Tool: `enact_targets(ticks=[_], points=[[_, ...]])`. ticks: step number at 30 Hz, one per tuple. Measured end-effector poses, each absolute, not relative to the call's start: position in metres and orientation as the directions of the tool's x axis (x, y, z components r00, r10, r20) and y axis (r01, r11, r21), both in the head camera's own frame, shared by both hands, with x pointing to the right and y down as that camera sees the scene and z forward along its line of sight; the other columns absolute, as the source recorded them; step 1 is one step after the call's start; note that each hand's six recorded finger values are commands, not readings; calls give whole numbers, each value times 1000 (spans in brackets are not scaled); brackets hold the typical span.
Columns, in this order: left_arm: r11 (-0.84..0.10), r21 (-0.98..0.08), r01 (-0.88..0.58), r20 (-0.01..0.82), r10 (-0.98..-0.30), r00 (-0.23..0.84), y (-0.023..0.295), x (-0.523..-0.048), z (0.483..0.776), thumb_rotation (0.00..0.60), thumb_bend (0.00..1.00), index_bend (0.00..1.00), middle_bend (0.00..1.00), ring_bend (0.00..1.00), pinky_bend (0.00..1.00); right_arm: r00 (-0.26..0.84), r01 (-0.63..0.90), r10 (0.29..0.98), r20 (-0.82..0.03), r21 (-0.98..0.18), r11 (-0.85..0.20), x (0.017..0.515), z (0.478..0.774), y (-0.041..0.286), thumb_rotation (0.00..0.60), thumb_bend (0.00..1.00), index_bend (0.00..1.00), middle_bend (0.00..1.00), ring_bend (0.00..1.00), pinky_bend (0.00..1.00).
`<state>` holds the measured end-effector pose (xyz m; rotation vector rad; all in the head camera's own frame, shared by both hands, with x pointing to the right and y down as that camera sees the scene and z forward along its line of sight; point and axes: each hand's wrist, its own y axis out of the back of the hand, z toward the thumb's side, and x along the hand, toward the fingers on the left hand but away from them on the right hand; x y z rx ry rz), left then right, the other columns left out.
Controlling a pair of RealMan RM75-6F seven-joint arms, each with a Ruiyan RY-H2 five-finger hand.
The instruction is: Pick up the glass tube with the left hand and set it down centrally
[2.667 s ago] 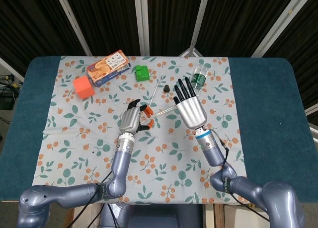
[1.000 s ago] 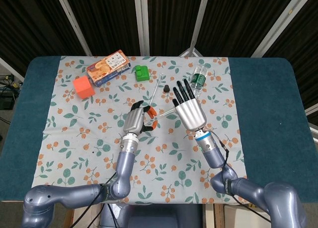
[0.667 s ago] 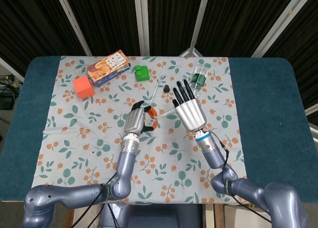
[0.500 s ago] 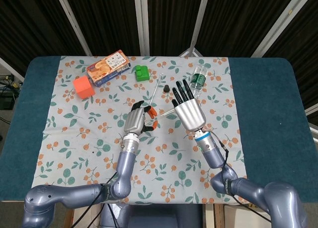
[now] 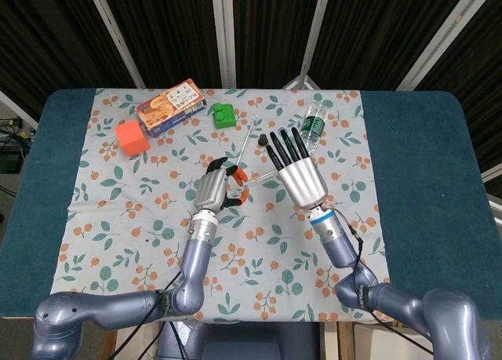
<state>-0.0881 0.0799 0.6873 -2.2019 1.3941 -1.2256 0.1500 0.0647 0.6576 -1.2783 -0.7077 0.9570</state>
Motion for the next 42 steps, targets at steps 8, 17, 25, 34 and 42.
enact_targets(ticks=[8,17,25,34,42], points=[[-504,-619,-602,498,-845,194,81,-97,681,600,719,532,518,93,0,427,-212,901,-81,-977,13,163,652,64,600,364,165,70,0,0],[-516,-645,-564,502,-842,196,88,-123,677,600,720,532,518,93,0,372,-237,924,-95,-972,-5,191,642,62,600,364,159,68,0,0],[-574,-678,-459,527,-815,240,108,-150,684,600,719,533,518,93,0,317,-241,943,-97,-970,-19,211,630,61,600,365,158,66,0,0],[-633,-712,-304,557,-772,305,129,-169,698,600,716,534,517,93,0,293,-228,950,-106,-973,-38,219,620,64,600,364,158,56,0,0],[-656,-716,-238,588,-751,299,130,-191,711,600,715,534,517,93,0,283,-217,952,-120,-974,-58,221,619,67,600,365,158,51,0,0]])
